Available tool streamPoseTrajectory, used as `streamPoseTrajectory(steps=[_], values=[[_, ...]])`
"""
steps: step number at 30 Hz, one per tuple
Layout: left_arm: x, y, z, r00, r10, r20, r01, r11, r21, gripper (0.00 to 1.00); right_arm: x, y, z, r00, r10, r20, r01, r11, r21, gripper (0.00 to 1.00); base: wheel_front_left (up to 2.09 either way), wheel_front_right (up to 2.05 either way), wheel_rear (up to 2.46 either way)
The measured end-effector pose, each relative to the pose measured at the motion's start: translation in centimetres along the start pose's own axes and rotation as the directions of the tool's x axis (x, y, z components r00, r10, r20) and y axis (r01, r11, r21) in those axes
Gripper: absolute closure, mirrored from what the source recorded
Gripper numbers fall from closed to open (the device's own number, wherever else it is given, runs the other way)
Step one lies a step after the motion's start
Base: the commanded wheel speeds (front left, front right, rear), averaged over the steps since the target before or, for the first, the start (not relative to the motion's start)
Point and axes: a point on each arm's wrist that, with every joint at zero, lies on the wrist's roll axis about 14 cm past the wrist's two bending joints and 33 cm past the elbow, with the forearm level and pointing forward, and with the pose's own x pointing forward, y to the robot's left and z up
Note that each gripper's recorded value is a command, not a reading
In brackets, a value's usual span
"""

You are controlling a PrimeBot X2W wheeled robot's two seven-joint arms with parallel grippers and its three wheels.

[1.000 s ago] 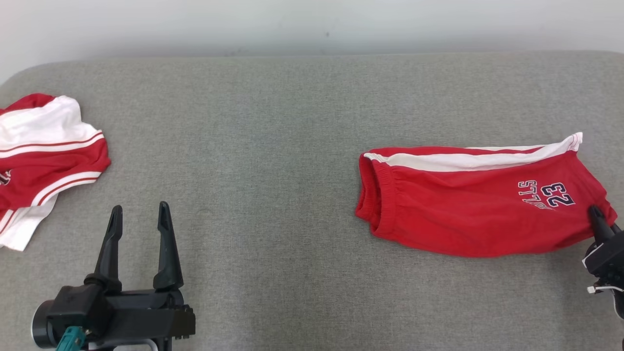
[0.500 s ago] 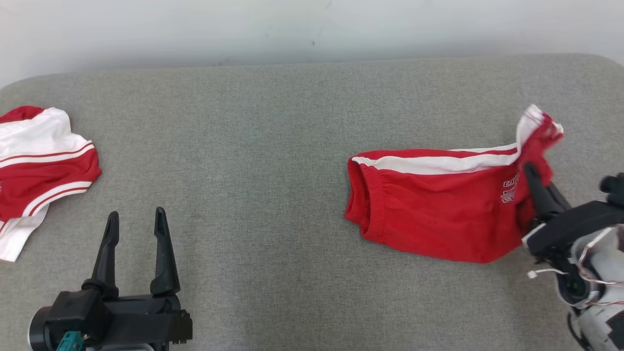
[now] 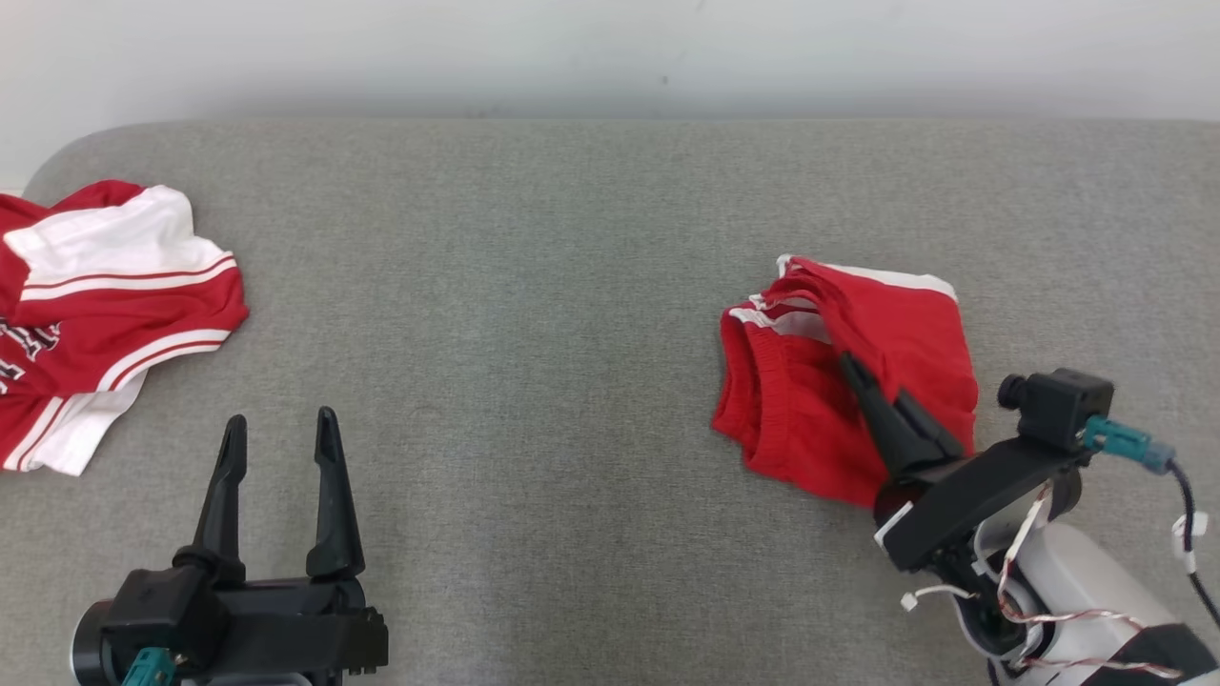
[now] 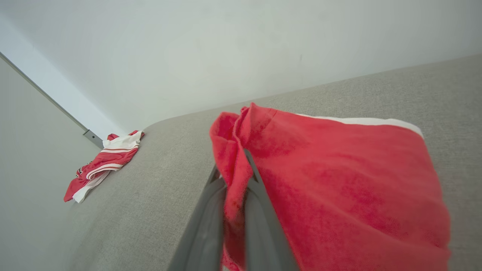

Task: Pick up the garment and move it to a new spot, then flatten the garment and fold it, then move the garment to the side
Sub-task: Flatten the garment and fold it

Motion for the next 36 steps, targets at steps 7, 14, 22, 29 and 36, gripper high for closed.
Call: streamPoseTrajectory(steps=[7,14,22,29,36], values=[[-0.4,0.8,-0.3,1.0,0.024,-0.013,-0.024,1.0,0.001,0.0,0.7,2.5,-3.4,0.998,0.036,-0.059,-0.033,0.998,0.047,1.0,0.0,0.0,0.0],[-0.6,1.0,-0.5,0.999,0.032,-0.021,-0.032,0.999,0.003,0.0,0.5,2.3,-6.3,0.993,0.002,-0.115,0.005,0.998,0.061,0.0,0.0,0.0,0.0],[-0.5,1.0,-0.2,0.999,0.034,-0.013,-0.034,0.999,0.001,0.0,-0.1,-0.4,0.1,0.986,-0.088,0.142,0.074,0.992,0.101,0.0,0.0,0.0,0.0],[-0.2,0.4,-0.3,1.0,0.014,-0.013,-0.014,1.0,-0.002,0.0,-2.6,-5.2,3.9,0.945,-0.204,0.257,0.205,0.978,0.025,0.0,0.0,0.0,0.0],[-0.2,0.3,-0.6,1.0,0.006,-0.021,-0.006,1.0,0.006,0.0,-3.4,-6.7,2.7,0.949,-0.229,0.219,0.254,0.963,-0.092,1.0,0.0,0.0,0.0]])
